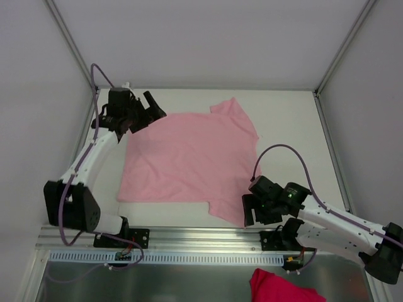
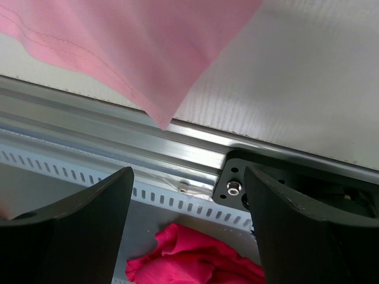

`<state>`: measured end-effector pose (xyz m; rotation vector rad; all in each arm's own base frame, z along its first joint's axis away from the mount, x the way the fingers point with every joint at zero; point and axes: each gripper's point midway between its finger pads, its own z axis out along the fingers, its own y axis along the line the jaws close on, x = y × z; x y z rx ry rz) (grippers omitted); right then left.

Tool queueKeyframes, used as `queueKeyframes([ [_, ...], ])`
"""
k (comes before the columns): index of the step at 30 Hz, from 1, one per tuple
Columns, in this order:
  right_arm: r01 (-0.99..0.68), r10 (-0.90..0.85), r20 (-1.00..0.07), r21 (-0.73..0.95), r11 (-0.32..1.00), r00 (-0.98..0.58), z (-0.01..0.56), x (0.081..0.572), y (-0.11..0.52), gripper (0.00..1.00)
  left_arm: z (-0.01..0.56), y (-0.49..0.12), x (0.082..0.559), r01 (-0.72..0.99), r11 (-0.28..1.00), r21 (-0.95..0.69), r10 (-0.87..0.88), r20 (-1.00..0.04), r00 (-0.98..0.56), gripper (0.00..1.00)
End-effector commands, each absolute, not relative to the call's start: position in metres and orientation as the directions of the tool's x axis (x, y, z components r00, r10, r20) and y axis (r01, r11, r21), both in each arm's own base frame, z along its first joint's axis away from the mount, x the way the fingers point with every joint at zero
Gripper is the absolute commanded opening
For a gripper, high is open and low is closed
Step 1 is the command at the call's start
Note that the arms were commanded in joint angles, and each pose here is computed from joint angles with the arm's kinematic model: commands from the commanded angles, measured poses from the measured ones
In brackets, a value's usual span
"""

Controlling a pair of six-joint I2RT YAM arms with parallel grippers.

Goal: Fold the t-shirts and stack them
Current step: Flatten out the tshirt

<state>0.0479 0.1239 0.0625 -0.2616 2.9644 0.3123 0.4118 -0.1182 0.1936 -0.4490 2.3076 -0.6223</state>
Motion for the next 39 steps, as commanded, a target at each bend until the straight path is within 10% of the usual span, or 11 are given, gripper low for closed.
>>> queueKeyframes([
  [1,-0.168,-0.114,-0.193,0.291,0.942,-0.975,0.064,0.054,0.150,0.80,0.209,-0.127,0.365,-0.097,0.813,-0.574,-0.476,-0.559,-0.679,0.99],
  [11,-0.216,-0.167,-0.184,0.288,0.933,-0.969,0.059,0.060,0.169,0.78,0.111,-0.110,0.246,-0.298,0.823,-0.484,-0.505,-0.381,-0.774,0.99],
  [24,-0.237,-0.190,-0.196,0.251,0.939,-0.962,0.064,0.066,0.168,0.76,0.070,-0.105,0.207,-0.368,0.855,-0.365,-0.484,-0.311,-0.818,0.99],
  [39,-0.215,-0.168,-0.193,0.259,0.941,-0.967,0.060,0.062,0.165,0.75,0.076,-0.024,0.180,-0.597,0.801,0.039,-0.511,-0.474,-0.717,0.99],
])
